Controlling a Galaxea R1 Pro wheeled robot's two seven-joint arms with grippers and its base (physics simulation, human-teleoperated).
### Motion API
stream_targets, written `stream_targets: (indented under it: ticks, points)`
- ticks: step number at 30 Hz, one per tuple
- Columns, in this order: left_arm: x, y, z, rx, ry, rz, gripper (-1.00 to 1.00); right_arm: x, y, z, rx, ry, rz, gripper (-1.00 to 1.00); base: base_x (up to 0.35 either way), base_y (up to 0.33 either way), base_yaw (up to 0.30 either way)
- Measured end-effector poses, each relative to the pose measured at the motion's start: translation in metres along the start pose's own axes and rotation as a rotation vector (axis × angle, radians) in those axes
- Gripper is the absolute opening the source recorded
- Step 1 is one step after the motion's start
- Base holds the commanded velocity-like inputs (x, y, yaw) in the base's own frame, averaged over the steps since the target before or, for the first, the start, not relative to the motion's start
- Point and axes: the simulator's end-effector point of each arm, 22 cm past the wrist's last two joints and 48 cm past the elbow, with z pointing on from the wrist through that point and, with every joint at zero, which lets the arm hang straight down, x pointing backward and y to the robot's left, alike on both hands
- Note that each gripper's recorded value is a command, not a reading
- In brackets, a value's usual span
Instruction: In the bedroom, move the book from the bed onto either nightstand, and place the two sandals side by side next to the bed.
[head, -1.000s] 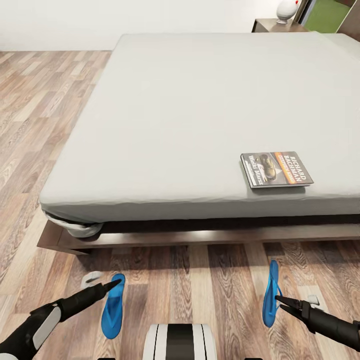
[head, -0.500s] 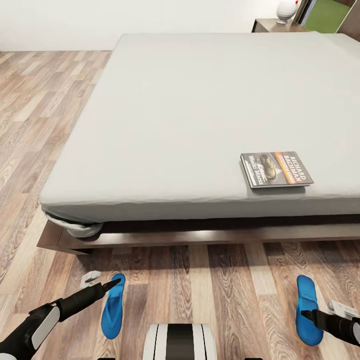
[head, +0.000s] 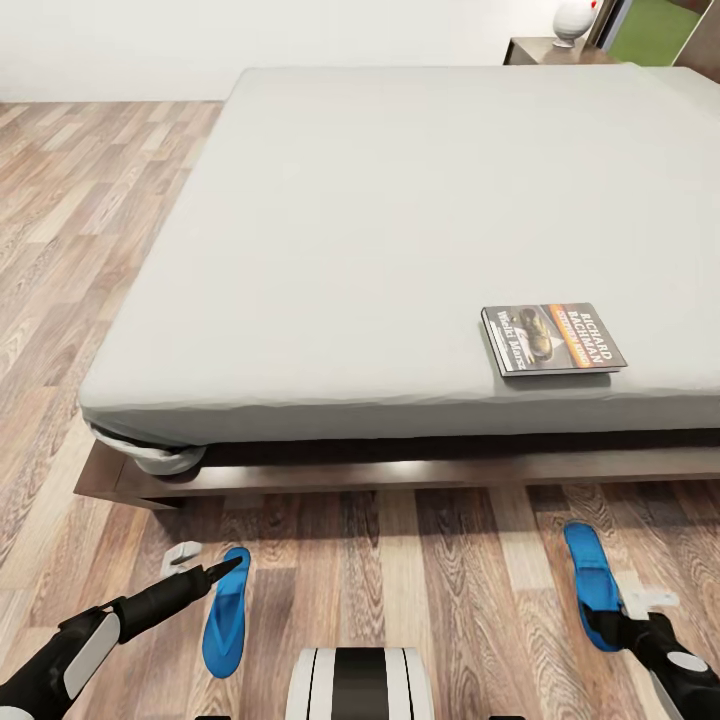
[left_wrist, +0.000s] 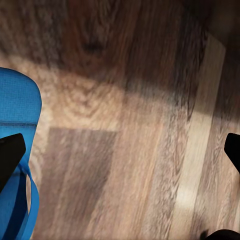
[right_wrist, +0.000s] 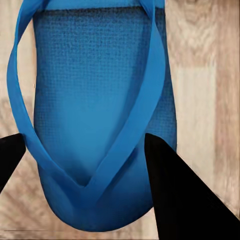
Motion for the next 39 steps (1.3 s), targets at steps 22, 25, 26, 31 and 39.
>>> stream_targets:
  ticks: [22, 25, 26, 31, 39]
  points:
    - [0.001, -0.001, 0.001, 0.002, 0.002, -0.001, 1.0, 0.055, 0.04, -0.006, -0.187, 0.162, 0.032, -1.0, 0.0, 0.01, 0.0]
    - [0.001, -0.001, 0.001, 0.001, 0.001, -0.001, 1.0, 0.048, 0.002, -0.001, -0.008, 0.124, 0.012, -1.0, 0.0, 0.02, 0.0]
    - [0.001, -0.001, 0.001, 0.001, 0.002, -0.001, 1.0, 0.048, -0.004, -0.001, 0.018, 0.119, 0.01, -1.0, 0.0, 0.006, 0.0]
    - [0.001, -0.001, 0.001, 0.001, 0.002, -0.001, 1.0, 0.048, -0.008, -0.001, 0.04, 0.118, 0.01, -1.0, 0.007, 0.08, 0.0]
    - [0.002, -0.001, 0.002, 0.002, 0.002, -0.003, 1.0, 0.049, -0.01, -0.001, 0.047, 0.126, 0.014, -1.0, 0.056, 0.251, 0.0]
